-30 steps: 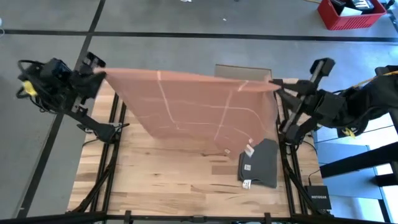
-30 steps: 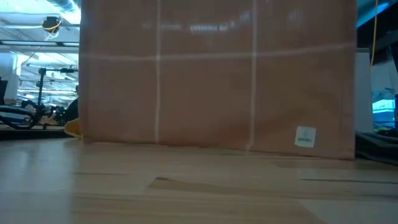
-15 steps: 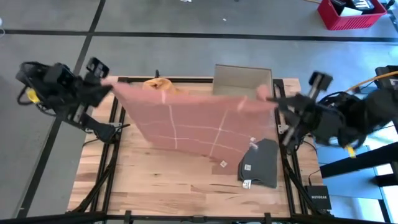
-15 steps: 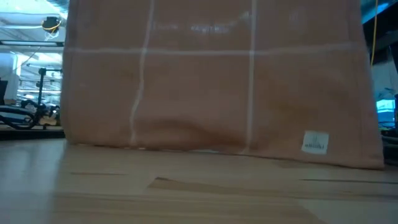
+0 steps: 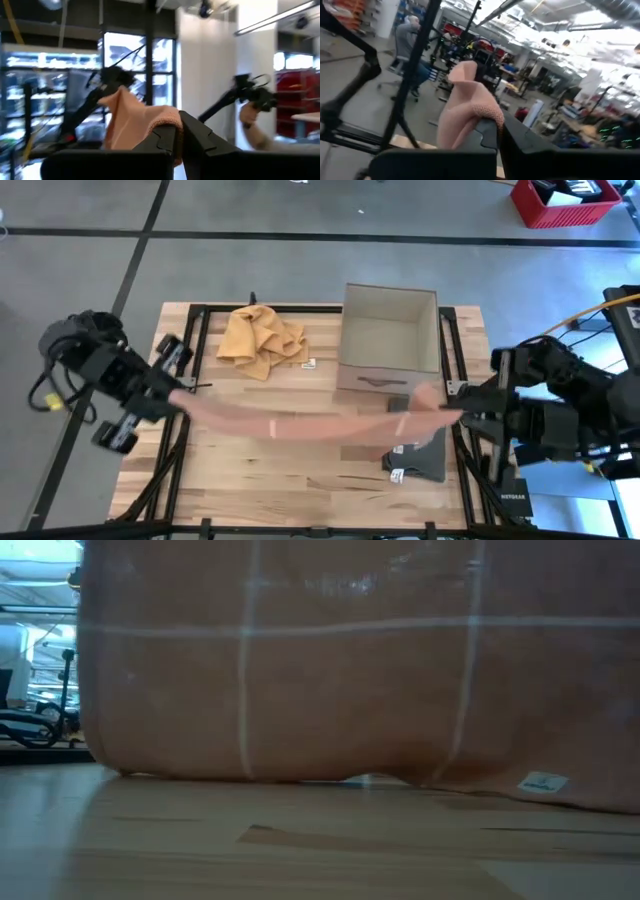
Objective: Fold towel
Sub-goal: Fold the light orange towel
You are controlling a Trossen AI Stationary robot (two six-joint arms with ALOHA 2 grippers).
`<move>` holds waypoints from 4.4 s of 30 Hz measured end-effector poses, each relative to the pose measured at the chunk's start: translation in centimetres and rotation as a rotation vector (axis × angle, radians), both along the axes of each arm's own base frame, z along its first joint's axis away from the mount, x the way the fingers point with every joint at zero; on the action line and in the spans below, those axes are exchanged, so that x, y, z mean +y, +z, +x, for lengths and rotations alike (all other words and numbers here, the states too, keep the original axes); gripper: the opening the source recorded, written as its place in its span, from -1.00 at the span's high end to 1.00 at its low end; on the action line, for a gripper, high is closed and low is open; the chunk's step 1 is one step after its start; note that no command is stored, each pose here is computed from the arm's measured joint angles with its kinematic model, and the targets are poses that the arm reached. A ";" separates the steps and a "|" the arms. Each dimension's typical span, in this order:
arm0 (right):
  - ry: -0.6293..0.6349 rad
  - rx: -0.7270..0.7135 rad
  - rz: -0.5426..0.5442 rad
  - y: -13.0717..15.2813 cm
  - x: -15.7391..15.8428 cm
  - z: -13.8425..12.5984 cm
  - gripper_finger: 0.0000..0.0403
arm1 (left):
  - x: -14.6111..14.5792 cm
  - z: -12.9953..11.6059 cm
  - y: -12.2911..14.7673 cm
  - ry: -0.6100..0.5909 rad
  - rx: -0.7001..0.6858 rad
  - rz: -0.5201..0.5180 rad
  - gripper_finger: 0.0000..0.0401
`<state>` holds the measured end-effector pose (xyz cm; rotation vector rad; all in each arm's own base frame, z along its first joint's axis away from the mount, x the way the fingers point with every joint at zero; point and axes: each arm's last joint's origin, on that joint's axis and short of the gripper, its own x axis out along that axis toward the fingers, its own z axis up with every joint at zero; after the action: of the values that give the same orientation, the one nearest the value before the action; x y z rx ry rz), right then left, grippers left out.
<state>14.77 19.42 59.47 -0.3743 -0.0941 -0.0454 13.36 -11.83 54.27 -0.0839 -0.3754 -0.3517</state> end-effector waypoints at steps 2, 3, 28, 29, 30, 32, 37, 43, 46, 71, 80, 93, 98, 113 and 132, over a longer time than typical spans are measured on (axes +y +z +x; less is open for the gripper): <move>0.022 -0.004 0.088 -0.2 0.7 0.2 0.97 | -1.1 0.0 0.0 -0.037 -0.022 -0.007 0.96; 0.037 -0.004 0.129 -0.3 1.0 0.3 0.97 | -1.7 0.1 0.1 -0.052 -0.033 -0.019 0.96; -0.419 0.013 -0.255 1.2 -5.5 4.4 0.97 | 3.9 -3.1 3.0 0.609 -0.177 0.165 0.96; -0.447 0.018 -0.293 1.3 -5.9 4.6 0.97 | 4.3 -3.2 3.1 0.631 -0.180 0.172 0.96; -0.475 0.022 -0.327 1.5 -6.4 4.9 0.97 | 4.6 -3.3 3.1 0.655 -0.182 0.184 0.96; -0.530 0.023 -0.381 1.9 -7.2 5.2 0.97 | 5.2 -3.4 3.2 0.696 -0.184 0.200 0.96; -0.598 -0.003 -0.459 2.7 -8.5 5.5 0.97 | 5.9 -3.4 3.3 0.747 -0.184 0.218 0.96; -0.585 -0.016 -0.519 3.0 -8.3 5.3 0.97 | 5.7 -3.1 3.2 0.734 -0.179 0.196 0.96; -0.555 -0.007 -0.508 2.8 -7.3 4.8 0.97 | 5.1 -2.7 2.8 0.672 -0.150 0.168 0.96; 0.002 0.497 -0.060 -15.0 11.9 7.6 0.97 | -14.6 0.7 -9.9 0.148 0.449 0.262 0.96; -0.055 0.748 0.026 -21.9 14.9 9.4 0.97 | -18.0 1.9 -17.3 0.241 0.768 0.131 0.96; -0.344 0.886 0.053 -28.4 14.2 10.6 0.97 | -19.9 0.8 -23.2 0.378 0.956 0.126 0.96; -0.481 0.932 0.063 -32.4 12.7 11.7 0.97 | -17.9 0.4 -24.6 0.582 1.010 0.112 0.96; -0.602 1.275 0.253 -42.2 5.4 17.7 0.68 | -15.0 1.9 -29.3 0.866 1.128 0.218 0.96; -0.409 1.349 0.343 -40.0 1.4 15.5 -0.09 | -15.5 1.4 -30.4 0.811 1.148 0.256 0.96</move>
<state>30.22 20.78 19.47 -0.0173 1.3111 -0.2001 14.76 -27.33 23.87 0.1234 0.7735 0.4718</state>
